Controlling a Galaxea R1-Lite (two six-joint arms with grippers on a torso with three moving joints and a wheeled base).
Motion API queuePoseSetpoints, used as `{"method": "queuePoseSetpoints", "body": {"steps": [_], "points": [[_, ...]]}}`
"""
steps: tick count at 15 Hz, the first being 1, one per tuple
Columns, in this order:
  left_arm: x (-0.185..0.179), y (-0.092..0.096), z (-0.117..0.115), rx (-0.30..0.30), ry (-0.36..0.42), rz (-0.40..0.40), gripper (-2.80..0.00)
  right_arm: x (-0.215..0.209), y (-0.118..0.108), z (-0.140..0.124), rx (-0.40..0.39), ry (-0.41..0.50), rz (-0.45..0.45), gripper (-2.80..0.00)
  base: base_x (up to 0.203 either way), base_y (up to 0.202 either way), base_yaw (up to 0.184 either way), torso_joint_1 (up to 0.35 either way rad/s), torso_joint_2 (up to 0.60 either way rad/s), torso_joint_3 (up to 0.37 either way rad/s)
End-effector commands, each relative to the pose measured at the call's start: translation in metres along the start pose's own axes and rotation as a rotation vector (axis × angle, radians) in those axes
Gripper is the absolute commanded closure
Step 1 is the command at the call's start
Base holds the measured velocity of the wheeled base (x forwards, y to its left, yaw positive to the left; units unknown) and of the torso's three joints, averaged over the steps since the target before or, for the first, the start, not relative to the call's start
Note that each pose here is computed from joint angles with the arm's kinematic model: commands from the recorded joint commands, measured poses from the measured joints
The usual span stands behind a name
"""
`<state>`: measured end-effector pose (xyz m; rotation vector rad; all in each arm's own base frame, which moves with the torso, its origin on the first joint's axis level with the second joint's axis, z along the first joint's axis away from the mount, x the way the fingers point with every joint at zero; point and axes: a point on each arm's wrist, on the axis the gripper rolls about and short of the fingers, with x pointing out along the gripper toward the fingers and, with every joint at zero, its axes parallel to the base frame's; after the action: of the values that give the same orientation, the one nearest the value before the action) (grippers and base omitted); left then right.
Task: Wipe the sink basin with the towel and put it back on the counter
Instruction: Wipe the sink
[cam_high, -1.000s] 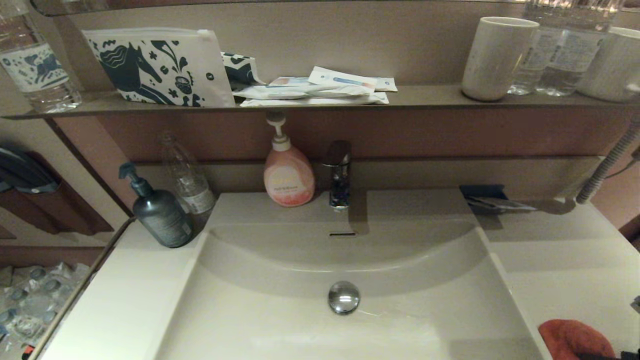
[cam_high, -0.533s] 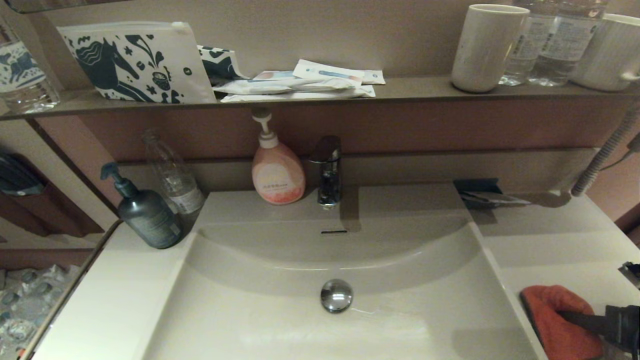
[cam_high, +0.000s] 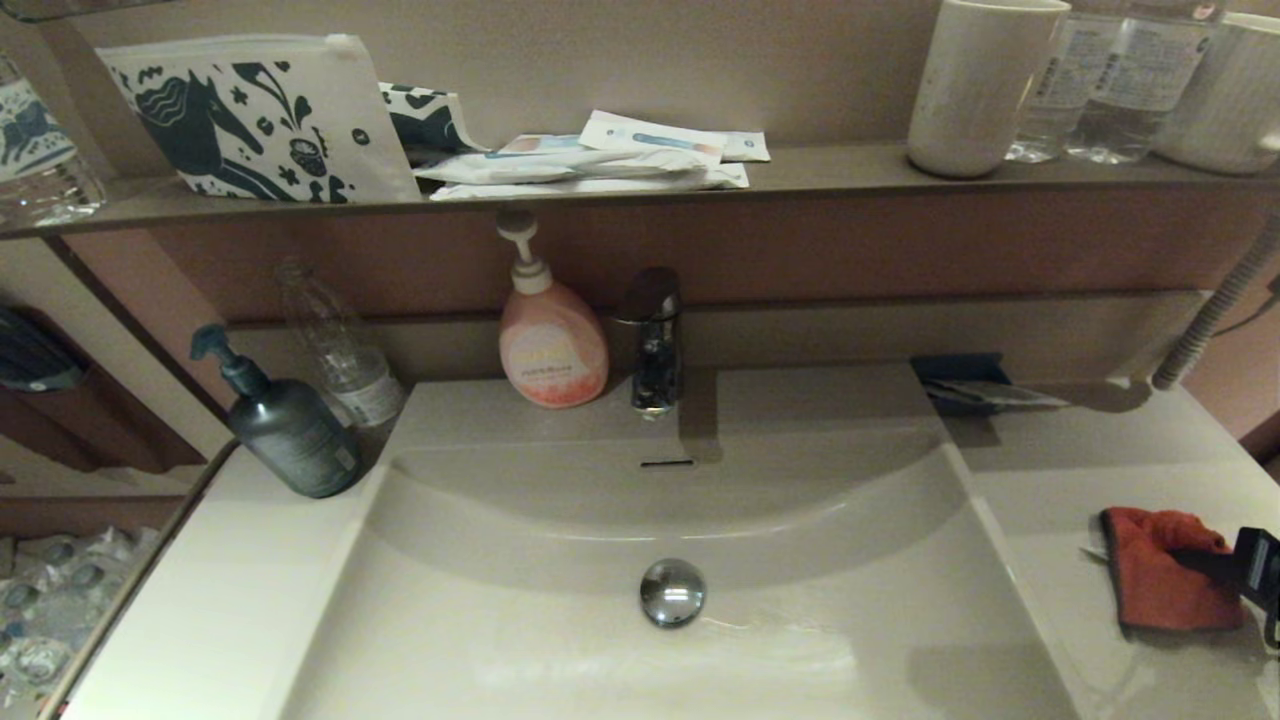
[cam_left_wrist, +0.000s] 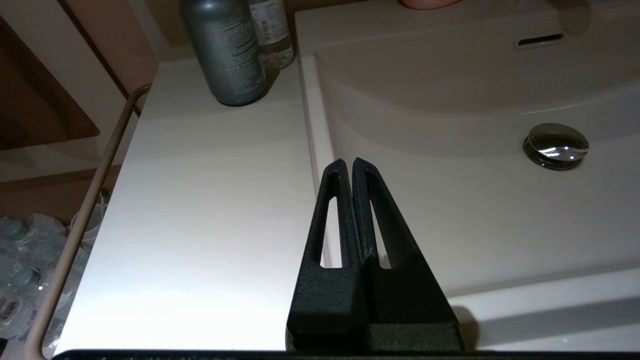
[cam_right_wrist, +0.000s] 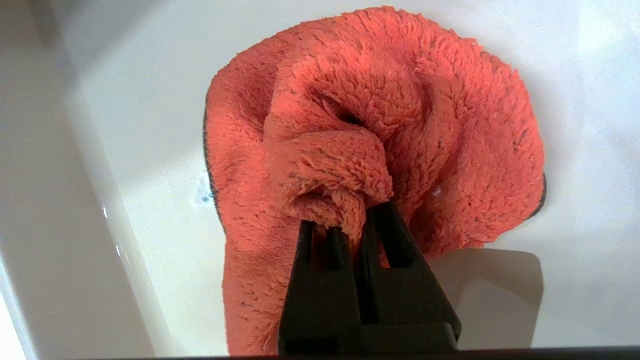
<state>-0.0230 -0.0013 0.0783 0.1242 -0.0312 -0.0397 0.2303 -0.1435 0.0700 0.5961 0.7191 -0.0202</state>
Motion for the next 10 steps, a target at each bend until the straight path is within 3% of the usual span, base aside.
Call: {"method": "queuePoseSetpoints", "body": {"steps": [1, 5, 10], "points": [[0.0, 0.0, 0.0, 0.001, 0.001, 0.0, 0.0, 0.005, 0.012, 0.017, -0.015, -0.032, 0.065, 0.0, 0.0, 0.0, 0.0, 0.0, 0.0, 0.0], [0.0, 0.0, 0.0, 0.001, 0.001, 0.0, 0.0, 0.036, 0.046, 0.02, -0.027, 0.006, 0.04, 0.0, 0.0, 0.0, 0.0, 0.0, 0.0, 0.0], [0.0, 0.0, 0.0, 0.001, 0.001, 0.0, 0.0, 0.065, 0.104, -0.002, -0.071, 0.077, 0.077, 0.0, 0.0, 0.0, 0.0, 0.0, 0.0, 0.0]]}}
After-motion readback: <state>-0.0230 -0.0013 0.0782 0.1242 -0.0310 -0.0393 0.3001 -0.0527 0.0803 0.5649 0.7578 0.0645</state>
